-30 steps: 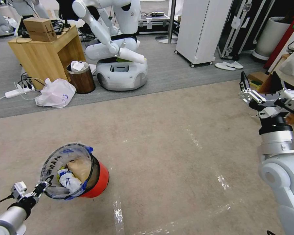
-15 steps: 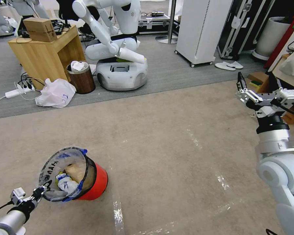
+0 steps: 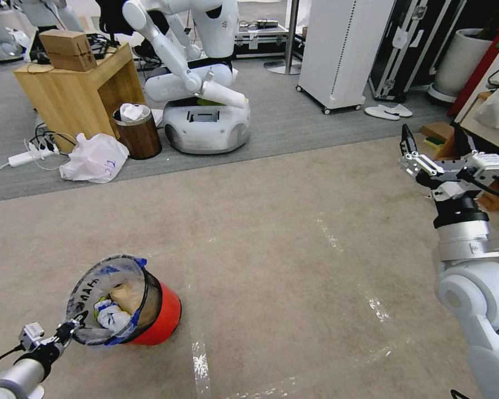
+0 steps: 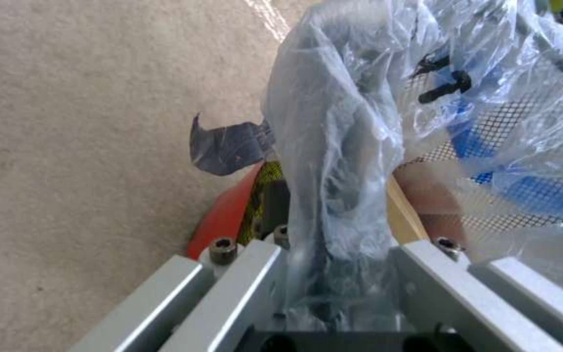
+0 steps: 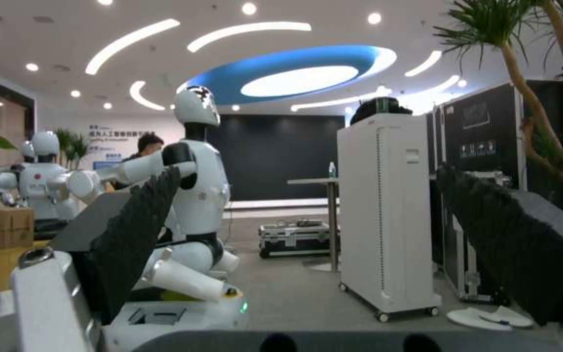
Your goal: Pick up the trash bin and place the garbage on the floor into it.
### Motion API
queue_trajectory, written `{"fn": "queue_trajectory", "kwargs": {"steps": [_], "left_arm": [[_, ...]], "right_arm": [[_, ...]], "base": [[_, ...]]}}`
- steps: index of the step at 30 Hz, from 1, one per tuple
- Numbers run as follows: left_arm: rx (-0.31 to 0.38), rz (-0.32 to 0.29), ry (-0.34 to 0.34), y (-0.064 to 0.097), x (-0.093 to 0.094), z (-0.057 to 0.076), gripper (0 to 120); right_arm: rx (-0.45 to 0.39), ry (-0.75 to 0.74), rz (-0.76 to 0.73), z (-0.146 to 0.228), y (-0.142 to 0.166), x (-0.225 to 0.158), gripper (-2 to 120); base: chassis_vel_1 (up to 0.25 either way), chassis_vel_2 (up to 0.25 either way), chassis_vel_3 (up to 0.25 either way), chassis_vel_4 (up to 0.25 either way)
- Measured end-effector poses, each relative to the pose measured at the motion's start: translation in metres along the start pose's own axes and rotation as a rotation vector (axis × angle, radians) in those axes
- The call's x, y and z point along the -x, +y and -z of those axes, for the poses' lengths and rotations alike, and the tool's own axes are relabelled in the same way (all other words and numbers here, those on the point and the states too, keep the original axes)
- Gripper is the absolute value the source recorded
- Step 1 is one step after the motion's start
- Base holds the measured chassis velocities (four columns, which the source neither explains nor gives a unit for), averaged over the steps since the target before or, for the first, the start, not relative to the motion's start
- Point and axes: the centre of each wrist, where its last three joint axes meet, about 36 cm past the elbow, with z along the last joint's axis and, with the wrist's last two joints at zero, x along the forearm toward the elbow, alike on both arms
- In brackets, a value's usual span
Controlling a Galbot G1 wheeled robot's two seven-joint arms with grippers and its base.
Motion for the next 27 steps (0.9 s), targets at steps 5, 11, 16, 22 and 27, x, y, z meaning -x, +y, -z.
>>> {"fn": "queue_trajectory", "kwargs": {"steps": [5, 11, 16, 22, 27], "left_arm": [[0.001, 0.017, 0.004, 0.007, 0.003, 0.006, 1], [0.015, 0.016, 0.001, 0.005, 0.004, 0.011, 1], [0.024, 0.022, -0.001, 0.004, 0.006, 0.016, 1], [0.038, 0.028, -0.003, 0.005, 0.006, 0.023, 1], [0.047, 0.027, -0.008, 0.005, 0.004, 0.026, 6]], "right_arm": [[0.000, 0.007, -0.001, -0.004, 0.001, -0.001, 98], [0.000, 0.011, -0.001, -0.007, 0.002, -0.001, 98], [0.002, 0.009, 0.002, -0.007, 0.003, 0.000, 98], [0.004, 0.012, 0.006, -0.008, 0.005, 0.000, 98], [0.005, 0.013, 0.006, -0.009, 0.005, -0.001, 98]], "base": [[0.000, 0.000, 0.000, 0.000], [0.000, 0.000, 0.000, 0.000], [0.000, 0.000, 0.000, 0.000], [0.000, 0.000, 0.000, 0.000], [0.000, 0.000, 0.000, 0.000]]}}
